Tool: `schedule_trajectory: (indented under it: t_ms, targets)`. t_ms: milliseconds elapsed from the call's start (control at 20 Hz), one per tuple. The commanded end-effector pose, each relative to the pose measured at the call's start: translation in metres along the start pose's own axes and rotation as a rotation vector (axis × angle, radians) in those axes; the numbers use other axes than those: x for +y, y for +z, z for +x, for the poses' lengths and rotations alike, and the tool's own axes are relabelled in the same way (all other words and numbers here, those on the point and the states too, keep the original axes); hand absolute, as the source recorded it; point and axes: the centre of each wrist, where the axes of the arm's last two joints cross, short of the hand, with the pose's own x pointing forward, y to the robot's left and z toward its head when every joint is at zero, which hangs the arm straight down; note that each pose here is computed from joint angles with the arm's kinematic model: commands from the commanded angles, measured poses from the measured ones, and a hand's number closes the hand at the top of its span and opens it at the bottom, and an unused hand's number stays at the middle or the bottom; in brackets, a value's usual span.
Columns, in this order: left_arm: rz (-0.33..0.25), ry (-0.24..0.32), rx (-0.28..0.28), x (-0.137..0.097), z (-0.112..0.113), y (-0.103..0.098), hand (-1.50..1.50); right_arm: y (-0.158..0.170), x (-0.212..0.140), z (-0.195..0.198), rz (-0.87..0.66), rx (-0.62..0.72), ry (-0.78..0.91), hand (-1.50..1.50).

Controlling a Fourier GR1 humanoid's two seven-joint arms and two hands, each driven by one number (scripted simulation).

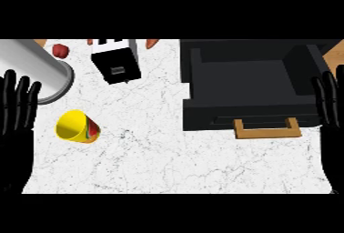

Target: Pick up the cup, place it into the drawer and close the drawer

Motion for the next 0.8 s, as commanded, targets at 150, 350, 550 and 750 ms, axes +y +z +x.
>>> schedule_trajectory:
  t_ms: [150, 350, 550, 750]
  targets:
    - [-0.378, 0.157, -0.028, 0.030, -0.007, -0.018, -1.50, 0.000, 0.006, -0.003, 0.017, 0.004, -0.055, -1.50]
    - [-0.432, 0.348, 0.188, 0.052, -0.040, -0.013, -1.50, 0.002, 0.011, -0.012, 0.180, 0.120, -0.072, -1.50]
    - [-0.427, 0.403, 0.192, 0.107, -0.060, -0.038, -1.50, -0.002, 0.007, -0.027, 0.214, 0.163, -0.081, -1.50]
    - [-0.458, 0.392, 0.269, 0.111, -0.086, -0.052, -1.50, -0.012, 0.006, -0.012, 0.203, 0.169, -0.078, -1.50]
